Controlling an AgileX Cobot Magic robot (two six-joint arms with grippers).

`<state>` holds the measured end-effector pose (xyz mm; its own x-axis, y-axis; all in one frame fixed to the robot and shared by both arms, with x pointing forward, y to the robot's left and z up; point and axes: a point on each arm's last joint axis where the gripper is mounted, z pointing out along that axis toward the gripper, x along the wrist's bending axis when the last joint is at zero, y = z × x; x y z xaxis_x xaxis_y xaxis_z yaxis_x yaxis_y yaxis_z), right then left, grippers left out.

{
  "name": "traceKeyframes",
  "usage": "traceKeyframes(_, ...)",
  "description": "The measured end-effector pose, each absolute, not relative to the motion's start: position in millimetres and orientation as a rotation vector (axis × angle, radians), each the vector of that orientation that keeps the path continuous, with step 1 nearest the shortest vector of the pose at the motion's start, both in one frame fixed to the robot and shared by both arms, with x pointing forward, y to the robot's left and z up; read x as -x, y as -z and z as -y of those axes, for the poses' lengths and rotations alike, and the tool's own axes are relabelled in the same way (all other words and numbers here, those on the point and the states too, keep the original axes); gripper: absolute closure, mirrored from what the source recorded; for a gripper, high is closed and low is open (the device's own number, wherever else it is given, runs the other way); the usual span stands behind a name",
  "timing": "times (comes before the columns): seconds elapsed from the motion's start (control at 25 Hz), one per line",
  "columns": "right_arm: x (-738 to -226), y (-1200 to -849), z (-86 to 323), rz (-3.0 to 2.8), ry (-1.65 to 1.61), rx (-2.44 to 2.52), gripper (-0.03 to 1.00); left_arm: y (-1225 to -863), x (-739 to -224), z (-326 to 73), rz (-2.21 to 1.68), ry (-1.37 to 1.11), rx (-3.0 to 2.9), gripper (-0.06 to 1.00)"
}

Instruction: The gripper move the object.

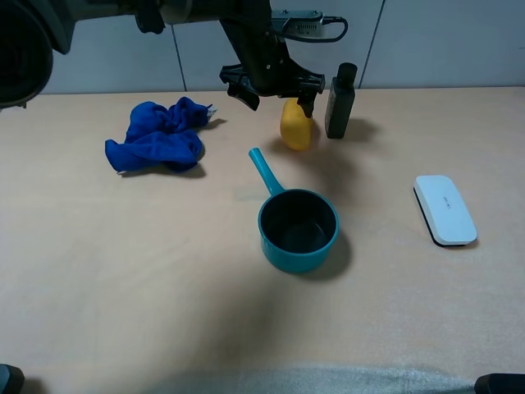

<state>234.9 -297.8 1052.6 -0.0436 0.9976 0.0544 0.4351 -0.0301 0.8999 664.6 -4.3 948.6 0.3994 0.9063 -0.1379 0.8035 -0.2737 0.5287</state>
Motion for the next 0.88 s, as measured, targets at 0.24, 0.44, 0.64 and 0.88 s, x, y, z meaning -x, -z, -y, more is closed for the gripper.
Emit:
traceKeyframes(0.24, -235, -1053, 297, -1.560, -1.048, -1.545, 0.27, -972, -657, -10, -1.516, -0.229, -2.191, 0.00)
traceKeyframes(0.44, -235, -1053, 297, -1.561, -1.051, -1.545, 0.27, -996, -652, -27, -1.537, -0.230, -2.242, 0.00)
traceKeyframes(0.64, -235, -1053, 297, -1.561, -1.051, -1.545, 0.27, -1027, -640, -39, -1.499, -0.232, -2.314, 0.00)
traceKeyframes(0.88, -235, -1053, 297, -1.561, -1.051, -1.545, 0.27, -1059, -626, -50, -1.421, -0.247, -2.380, 0.00)
